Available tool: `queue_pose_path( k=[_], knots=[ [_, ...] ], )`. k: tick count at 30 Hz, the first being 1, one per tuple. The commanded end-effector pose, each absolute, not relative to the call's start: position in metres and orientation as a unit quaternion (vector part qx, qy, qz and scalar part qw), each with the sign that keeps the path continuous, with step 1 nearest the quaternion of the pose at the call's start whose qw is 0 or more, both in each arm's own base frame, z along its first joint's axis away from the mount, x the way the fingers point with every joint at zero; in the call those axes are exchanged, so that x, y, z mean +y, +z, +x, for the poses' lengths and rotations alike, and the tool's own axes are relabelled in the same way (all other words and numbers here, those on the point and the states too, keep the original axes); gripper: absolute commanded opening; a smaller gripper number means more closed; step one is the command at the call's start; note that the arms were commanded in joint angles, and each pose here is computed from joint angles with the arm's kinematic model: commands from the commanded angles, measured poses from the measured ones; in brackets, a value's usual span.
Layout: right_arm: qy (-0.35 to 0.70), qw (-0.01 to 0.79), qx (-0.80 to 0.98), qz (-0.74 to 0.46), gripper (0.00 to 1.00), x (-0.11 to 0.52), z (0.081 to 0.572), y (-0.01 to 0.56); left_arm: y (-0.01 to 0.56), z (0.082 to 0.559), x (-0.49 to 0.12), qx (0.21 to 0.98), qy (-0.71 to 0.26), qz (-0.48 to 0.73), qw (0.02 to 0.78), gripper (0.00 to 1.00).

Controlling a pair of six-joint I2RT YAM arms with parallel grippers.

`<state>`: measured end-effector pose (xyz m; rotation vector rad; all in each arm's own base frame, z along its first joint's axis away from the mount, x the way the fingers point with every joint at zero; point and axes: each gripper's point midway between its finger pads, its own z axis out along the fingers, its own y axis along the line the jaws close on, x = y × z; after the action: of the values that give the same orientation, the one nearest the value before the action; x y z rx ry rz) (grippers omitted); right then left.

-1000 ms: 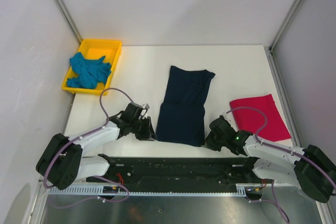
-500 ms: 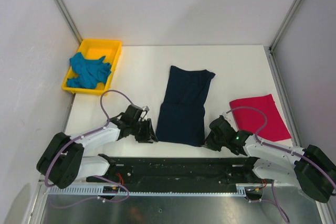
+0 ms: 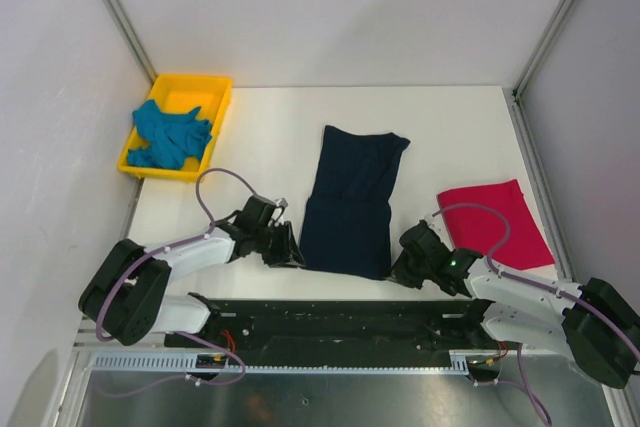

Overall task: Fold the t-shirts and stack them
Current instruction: Grab one side of the 2/3 rectangular tshirt with both arms, then fold the long partially folded tshirt into a neat square

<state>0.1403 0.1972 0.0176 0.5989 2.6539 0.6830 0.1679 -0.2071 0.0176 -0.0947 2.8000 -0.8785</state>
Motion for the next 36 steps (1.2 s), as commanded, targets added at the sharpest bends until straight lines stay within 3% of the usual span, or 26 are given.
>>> queue_pose_path(
  k=[1, 7, 15, 27, 36],
  knots=[
    [0.207, 0.174, 0.94, 0.209, 0.0, 0.185, 0.138, 0.013, 0.012, 0.179, -0.202, 0.952, -0.277, -0.042, 0.12, 0.33],
    [0.21, 0.177, 0.939, 0.207, 0.0, 0.185, 0.139, 0.014, 0.008, 0.181, -0.199, 0.956, -0.26, -0.041, 0.129, 0.26],
    [0.218, 0.185, 0.937, 0.2, 0.0, 0.187, 0.141, 0.023, 0.017, 0.178, -0.209, 0.953, -0.27, -0.027, 0.136, 0.02],
    [0.242, 0.196, 0.937, 0.155, 0.0, 0.189, 0.095, 0.049, 0.041, 0.132, -0.212, 0.938, -0.312, -0.027, 0.148, 0.0],
    [0.256, 0.297, 0.906, 0.161, 0.0, 0.176, 0.121, 0.124, 0.124, 0.173, -0.228, 0.906, -0.341, -0.012, 0.25, 0.0]
  ],
)
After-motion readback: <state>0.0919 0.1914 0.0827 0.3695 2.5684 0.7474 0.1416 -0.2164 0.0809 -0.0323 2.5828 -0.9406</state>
